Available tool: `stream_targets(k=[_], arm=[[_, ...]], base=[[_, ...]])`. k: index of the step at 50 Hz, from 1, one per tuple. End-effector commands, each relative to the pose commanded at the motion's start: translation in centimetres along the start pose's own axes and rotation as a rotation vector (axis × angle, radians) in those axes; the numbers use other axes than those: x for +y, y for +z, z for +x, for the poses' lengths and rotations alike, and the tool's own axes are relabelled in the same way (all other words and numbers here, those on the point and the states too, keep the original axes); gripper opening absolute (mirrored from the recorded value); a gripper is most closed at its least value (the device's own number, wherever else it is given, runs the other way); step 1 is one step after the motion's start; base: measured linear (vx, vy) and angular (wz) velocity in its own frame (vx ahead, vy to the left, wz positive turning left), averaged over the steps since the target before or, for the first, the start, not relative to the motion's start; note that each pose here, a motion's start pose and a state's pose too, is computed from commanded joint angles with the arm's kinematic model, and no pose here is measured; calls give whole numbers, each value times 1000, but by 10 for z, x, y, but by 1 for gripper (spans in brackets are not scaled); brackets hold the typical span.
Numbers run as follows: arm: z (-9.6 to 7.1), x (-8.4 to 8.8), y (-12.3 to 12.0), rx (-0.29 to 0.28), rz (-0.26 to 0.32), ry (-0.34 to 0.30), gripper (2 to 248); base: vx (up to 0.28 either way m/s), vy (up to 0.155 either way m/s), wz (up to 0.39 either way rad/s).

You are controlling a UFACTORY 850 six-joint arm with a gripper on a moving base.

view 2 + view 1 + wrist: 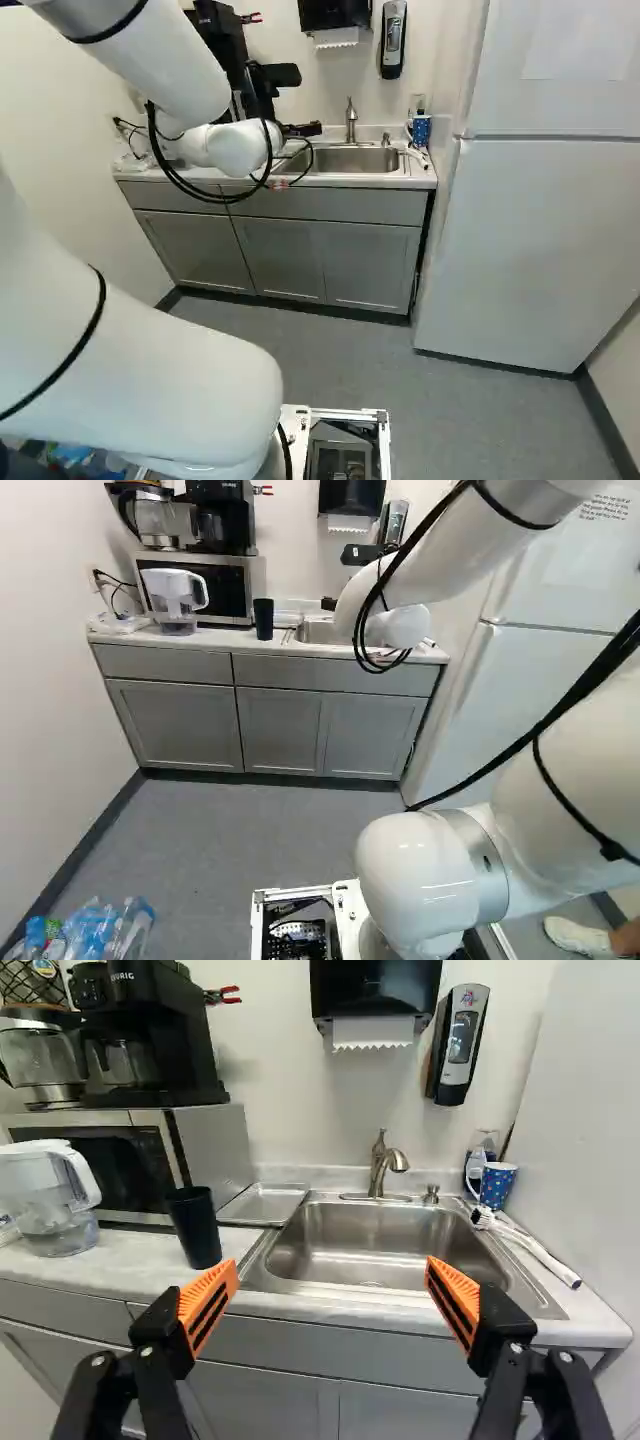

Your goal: Rinse the cup and place it in the tray

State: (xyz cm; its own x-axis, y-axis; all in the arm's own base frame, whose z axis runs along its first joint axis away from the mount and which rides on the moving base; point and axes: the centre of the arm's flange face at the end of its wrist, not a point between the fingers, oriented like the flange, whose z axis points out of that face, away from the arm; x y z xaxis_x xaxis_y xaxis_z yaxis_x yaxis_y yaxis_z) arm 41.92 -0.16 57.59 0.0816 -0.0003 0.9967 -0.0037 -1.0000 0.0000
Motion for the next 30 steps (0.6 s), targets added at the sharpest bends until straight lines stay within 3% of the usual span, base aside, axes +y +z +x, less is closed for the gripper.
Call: stream_targets(k=[30], arm=[[27,0,17,-30,0,0,247]], base=[[0,0,0]])
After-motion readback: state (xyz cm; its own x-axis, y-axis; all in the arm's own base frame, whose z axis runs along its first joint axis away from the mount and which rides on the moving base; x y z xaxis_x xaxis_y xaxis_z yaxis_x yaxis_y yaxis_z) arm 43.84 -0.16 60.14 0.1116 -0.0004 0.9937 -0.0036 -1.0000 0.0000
